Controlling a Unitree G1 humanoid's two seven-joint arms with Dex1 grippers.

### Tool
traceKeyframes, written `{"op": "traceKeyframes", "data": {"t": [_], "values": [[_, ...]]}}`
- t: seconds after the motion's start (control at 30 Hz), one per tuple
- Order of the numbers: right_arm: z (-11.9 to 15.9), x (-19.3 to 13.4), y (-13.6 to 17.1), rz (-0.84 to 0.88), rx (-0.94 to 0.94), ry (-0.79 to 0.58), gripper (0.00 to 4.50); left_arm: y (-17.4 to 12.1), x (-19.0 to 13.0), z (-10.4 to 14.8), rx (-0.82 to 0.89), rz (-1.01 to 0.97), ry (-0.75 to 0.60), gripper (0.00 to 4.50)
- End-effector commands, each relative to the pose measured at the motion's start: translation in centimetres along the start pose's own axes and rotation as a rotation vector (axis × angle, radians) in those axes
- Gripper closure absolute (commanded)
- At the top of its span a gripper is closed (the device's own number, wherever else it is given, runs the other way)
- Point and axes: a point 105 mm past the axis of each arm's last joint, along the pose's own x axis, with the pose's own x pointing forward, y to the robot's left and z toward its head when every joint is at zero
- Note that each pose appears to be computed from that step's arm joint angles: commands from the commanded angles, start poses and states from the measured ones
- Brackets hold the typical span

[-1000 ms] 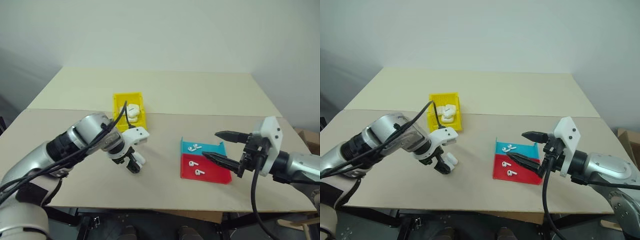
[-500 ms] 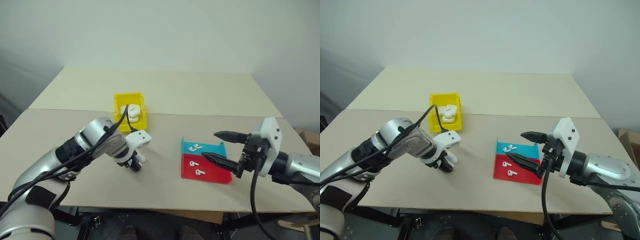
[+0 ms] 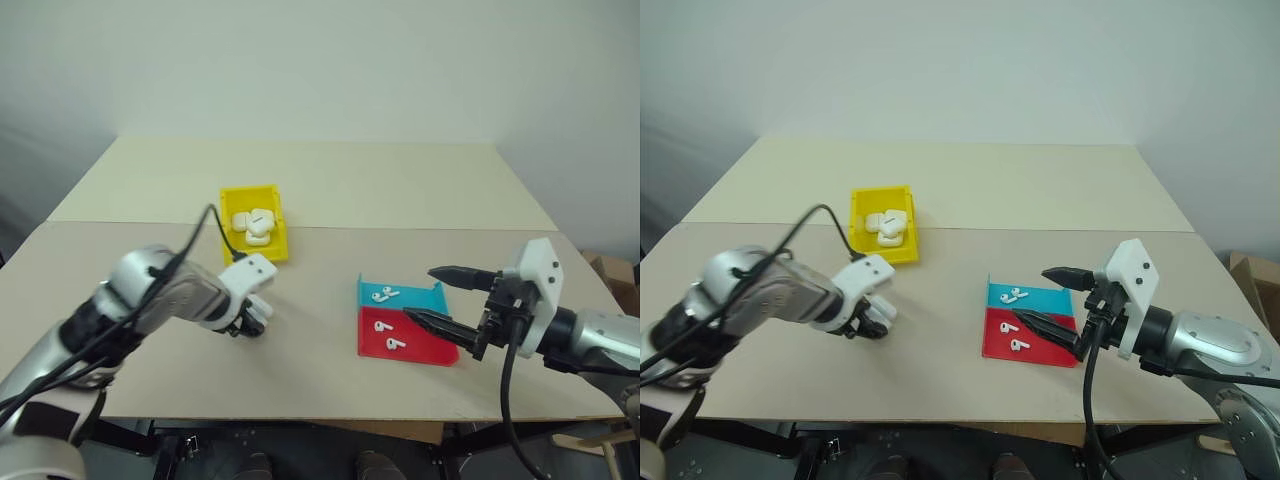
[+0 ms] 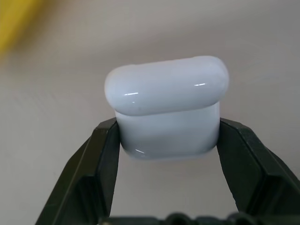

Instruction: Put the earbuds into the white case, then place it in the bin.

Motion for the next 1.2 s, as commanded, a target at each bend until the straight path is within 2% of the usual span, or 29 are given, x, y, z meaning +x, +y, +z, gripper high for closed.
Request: {"op": "traceKeyframes", "data": {"t": [0.03,0.1,0.17,0.2,0.27,0.33,0.43,0.57,0.7,0.8,0.93,1.2], "values": [[1.0,0.0,-0.3,0.007,-0.062,-0.022,0.00,0.0,-2.8,4.1,0.083,-0.010,-0.396,1.66],[1.0,0.1,-0.5,0.026,-0.083,0.000,0.00,-0.1,-3.2,4.4,0.073,-0.015,-0.497,1.66],[0.4,0.6,-0.7,0.045,-0.126,0.105,0.00,-1.6,-3.6,5.3,0.142,-0.082,-0.691,1.66],[0.1,0.7,-0.8,0.053,-0.140,0.144,0.00,-2.0,-3.7,5.4,0.161,-0.103,-0.745,1.66],[-1.1,1.0,-0.4,0.100,-0.190,0.294,0.00,-3.3,-3.9,6.0,0.115,-0.228,-0.880,1.66],[-2.1,1.2,-0.2,0.137,-0.209,0.383,0.00,-4.6,-4.2,6.4,0.106,-0.395,-0.954,1.66],[-3.2,1.6,-0.6,0.157,-0.181,0.494,0.00,-6.1,-4.2,6.2,0.134,-0.605,-0.949,1.66],[-4.0,2.4,-1.2,0.158,-0.177,0.630,0.00,-6.8,-5.6,5.0,0.288,-0.797,-1.019,1.66],[-4.6,2.8,-1.3,0.163,-0.184,0.715,0.00,-6.3,-5.5,5.3,0.308,-0.771,-1.092,1.66],[-5.3,3.4,-1.2,0.156,-0.194,0.758,0.59,-6.7,-5.9,5.1,0.309,-0.791,-1.140,1.66],[-6.3,4.0,-0.7,0.167,-0.198,0.793,1.93,-7.3,-6.1,4.3,0.319,-0.832,-1.128,1.66],[-7.9,4.8,-0.2,0.169,-0.206,0.829,1.93,-7.7,-6.8,3.6,0.309,-0.877,-1.142,1.66]]}}
